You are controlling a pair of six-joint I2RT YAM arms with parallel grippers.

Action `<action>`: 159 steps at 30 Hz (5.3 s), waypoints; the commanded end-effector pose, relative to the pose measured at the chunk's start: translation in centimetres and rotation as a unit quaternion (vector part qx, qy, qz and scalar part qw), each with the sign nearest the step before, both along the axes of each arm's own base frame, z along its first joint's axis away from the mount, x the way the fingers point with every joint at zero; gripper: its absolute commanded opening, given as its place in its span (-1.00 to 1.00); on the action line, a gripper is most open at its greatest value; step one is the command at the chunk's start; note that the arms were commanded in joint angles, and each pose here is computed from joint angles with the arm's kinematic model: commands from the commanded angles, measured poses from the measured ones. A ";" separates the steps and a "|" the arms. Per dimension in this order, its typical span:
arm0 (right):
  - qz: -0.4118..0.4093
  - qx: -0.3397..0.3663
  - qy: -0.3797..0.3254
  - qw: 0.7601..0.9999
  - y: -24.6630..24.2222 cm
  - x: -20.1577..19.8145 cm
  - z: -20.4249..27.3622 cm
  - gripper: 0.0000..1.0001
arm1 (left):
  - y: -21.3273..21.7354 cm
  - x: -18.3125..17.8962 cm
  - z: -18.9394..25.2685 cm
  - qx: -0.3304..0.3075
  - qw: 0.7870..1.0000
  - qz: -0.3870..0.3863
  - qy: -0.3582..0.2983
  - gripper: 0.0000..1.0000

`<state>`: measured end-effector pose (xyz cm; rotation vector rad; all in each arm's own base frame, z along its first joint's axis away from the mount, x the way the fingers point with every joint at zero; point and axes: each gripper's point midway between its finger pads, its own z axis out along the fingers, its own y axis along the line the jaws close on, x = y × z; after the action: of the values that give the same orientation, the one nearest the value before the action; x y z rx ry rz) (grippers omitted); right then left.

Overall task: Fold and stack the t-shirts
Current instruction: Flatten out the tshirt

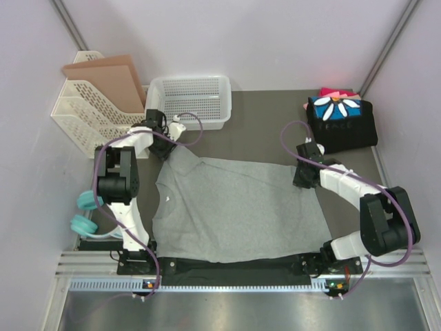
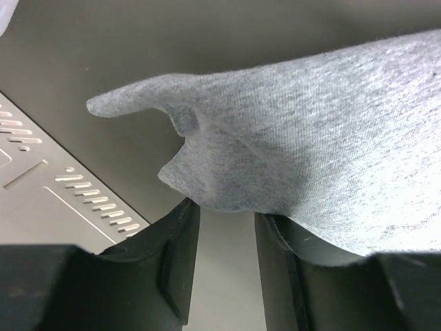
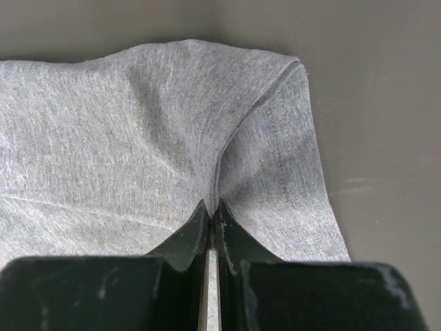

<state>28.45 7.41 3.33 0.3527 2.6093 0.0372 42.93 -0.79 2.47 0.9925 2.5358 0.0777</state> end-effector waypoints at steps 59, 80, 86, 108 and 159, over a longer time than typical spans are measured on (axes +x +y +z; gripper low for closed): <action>0.044 0.106 -0.498 0.859 -3.1 -10.7 42.7 -1.00 | -0.4 -20.8 47.8 -0.096 0.890 0.018 -0.446 -1.00; 0.062 0.126 -0.563 0.814 -6.0 -25.7 47.6 -1.00 | 3.1 -39.6 59.5 -0.015 0.716 0.085 -0.693 -1.00; 0.001 0.101 -0.491 0.865 -6.4 -18.9 42.5 -1.00 | 2.0 -30.3 49.4 -0.036 0.839 0.056 -0.540 -1.00; -0.096 -0.024 -0.140 0.985 -5.3 7.7 11.0 -1.00 | 3.9 7.5 20.0 0.131 0.973 0.027 -0.187 -1.00; -0.087 -0.078 -0.110 0.987 -6.2 15.5 9.8 -0.71 | -9.1 -11.2 22.1 -0.003 0.991 -0.086 -0.105 0.67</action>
<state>42.06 2.06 10.13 0.4799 2.4267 -0.1477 38.16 -8.06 25.83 0.9821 2.2174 0.3191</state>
